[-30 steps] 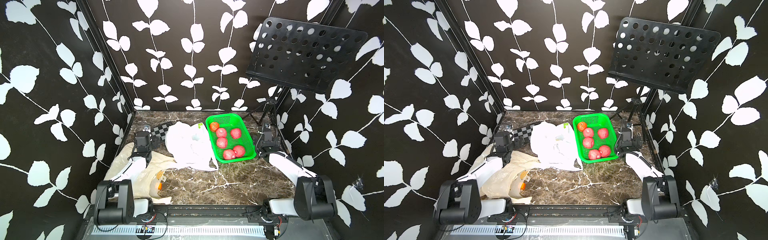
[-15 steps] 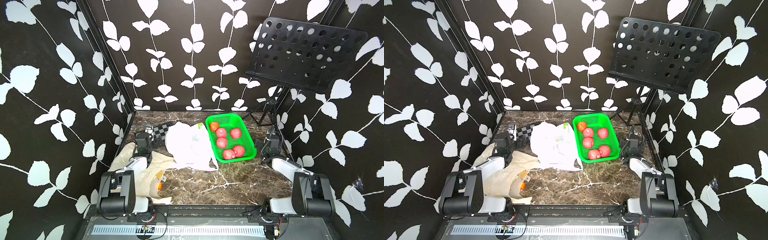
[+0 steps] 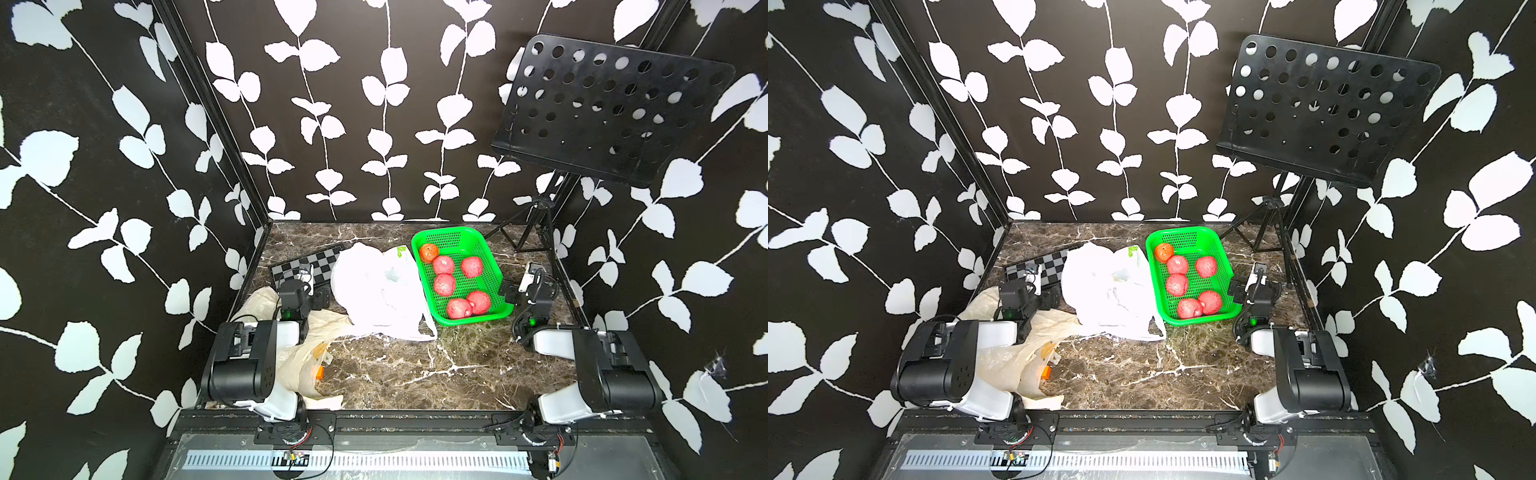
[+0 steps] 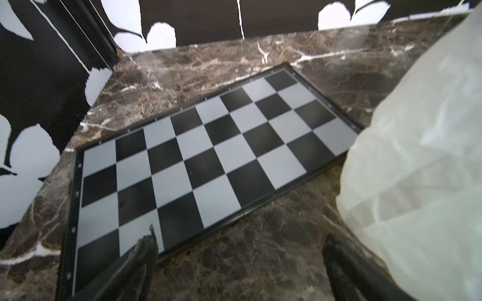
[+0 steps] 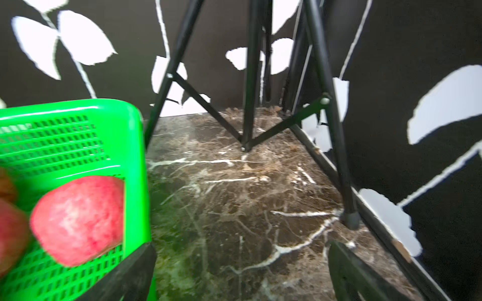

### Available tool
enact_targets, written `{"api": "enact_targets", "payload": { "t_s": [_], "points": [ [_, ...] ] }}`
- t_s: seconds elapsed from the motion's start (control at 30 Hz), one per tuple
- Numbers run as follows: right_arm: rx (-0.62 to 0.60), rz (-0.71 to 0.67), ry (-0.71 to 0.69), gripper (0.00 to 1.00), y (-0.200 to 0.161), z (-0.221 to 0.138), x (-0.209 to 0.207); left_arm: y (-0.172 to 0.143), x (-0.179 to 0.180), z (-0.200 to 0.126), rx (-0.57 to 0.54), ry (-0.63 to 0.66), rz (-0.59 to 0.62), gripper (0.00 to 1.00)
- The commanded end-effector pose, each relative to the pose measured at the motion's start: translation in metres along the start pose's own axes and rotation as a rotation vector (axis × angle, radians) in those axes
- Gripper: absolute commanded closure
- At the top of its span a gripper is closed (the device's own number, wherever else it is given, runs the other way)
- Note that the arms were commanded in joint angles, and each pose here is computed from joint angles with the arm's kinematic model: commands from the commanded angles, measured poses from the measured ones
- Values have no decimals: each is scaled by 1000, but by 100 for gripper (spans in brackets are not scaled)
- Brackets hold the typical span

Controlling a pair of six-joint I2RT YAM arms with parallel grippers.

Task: Untie the knot of a plastic bag & take out the apple
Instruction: Reset both arms

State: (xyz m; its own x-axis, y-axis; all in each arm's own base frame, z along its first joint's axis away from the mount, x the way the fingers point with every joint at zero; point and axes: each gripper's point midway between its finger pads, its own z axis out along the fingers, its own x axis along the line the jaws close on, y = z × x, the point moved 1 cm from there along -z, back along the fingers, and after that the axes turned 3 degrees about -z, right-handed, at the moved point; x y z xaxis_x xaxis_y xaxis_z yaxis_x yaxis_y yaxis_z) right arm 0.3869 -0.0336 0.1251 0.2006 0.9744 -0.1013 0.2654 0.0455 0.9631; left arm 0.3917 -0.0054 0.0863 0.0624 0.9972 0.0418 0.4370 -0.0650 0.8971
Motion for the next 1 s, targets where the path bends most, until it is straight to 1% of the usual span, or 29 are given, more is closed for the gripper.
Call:
{"api": "enact_targets", "payload": {
  "t_s": [0.0, 0.07, 0.1, 0.17, 0.23, 0.3, 0.37, 0.43, 0.97],
  "points": [
    [66, -59, -22, 1, -27, -5, -2, 19, -1, -6, -92, -12, 6, 1],
    [67, -43, -59, 1, -27, -6, -8, 15, -5, -5, -110, -26, 24, 1],
    [74, -44, -65, 1, -27, -5, -8, 17, -6, -4, -161, -27, 27, 1],
    [89, -66, -76, 1, -27, -2, -5, 11, -5, -5, -91, -23, 27, 1],
    [91, -84, -86, 1, -26, -2, -4, 15, -5, -3, -135, -11, 34, 1],
    [93, -85, -86, 1, -26, -2, -3, 11, -6, -5, -97, -13, 33, 1],
    [91, -84, -86, 1, -26, -2, -3, 13, -5, -3, -121, -9, 35, 1],
    [91, -84, -84, 1, -26, -2, -3, 12, -5, -4, -101, -10, 32, 1],
    [90, -86, -83, 1, -26, -2, -3, 13, -6, -3, -102, -4, 39, 1]
  ]
}}
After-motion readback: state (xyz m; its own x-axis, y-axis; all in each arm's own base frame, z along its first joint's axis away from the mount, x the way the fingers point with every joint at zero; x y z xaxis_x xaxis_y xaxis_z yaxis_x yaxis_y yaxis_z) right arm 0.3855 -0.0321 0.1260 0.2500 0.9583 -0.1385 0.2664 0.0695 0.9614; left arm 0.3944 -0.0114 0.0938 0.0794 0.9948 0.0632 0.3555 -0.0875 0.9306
